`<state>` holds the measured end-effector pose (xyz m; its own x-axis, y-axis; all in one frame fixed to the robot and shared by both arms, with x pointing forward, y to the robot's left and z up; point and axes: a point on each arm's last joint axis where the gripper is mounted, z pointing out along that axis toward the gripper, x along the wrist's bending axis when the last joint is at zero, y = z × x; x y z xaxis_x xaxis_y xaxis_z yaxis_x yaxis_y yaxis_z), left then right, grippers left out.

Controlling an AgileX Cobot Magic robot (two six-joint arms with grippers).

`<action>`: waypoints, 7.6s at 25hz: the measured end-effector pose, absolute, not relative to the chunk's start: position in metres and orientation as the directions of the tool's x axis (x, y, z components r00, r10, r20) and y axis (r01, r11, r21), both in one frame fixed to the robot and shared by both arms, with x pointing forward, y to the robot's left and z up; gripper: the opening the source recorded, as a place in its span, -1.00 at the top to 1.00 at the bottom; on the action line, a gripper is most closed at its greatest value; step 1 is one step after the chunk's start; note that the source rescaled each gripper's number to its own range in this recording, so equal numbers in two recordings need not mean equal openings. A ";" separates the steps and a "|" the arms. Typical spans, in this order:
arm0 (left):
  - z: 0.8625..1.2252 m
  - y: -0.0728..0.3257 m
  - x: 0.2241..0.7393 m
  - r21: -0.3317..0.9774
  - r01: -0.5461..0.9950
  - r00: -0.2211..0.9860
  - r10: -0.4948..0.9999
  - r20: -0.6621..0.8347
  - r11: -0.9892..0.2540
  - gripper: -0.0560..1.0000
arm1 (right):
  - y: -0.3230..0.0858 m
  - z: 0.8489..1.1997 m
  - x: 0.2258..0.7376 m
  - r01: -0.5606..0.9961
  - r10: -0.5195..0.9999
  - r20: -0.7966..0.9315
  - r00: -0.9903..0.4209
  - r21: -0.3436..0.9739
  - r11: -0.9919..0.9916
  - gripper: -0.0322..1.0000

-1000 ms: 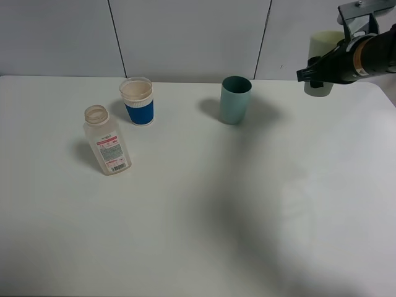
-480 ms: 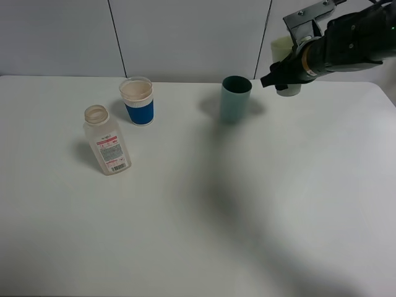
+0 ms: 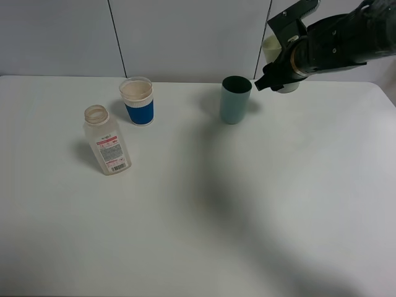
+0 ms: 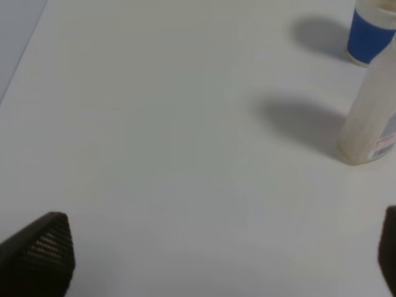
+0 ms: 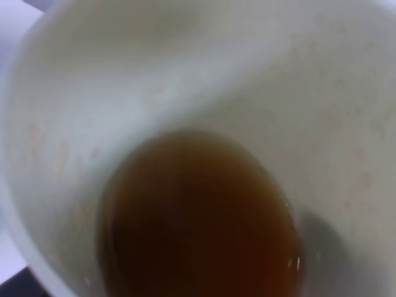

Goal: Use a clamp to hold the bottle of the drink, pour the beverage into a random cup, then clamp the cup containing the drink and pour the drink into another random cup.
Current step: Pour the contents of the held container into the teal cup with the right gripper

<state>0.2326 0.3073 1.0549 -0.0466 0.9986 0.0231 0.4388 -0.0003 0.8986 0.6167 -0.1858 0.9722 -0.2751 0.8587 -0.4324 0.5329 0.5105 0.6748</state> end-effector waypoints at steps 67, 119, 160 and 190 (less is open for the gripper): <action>1.055 0.307 0.233 0.899 0.439 -0.047 0.999 0.024 -0.001 -1.00 | -0.151 0.979 0.621 0.346 0.406 -0.851 -0.332 0.290 0.892 0.94; 1.055 0.307 0.233 0.899 0.439 -0.047 0.999 0.024 -0.001 -1.00 | -0.153 0.983 0.622 0.241 0.090 -0.919 -0.383 -0.006 0.971 0.94; 1.055 0.307 0.233 0.899 0.439 -0.047 0.999 0.024 -0.001 -1.00 | -0.153 0.984 0.622 0.197 -0.035 -0.918 -0.396 -0.122 0.973 0.94; 1.055 0.307 0.233 0.899 0.439 -0.047 0.999 0.024 -0.001 -1.00 | -0.148 0.985 0.621 0.111 -0.211 -0.884 -0.418 -0.280 0.953 0.94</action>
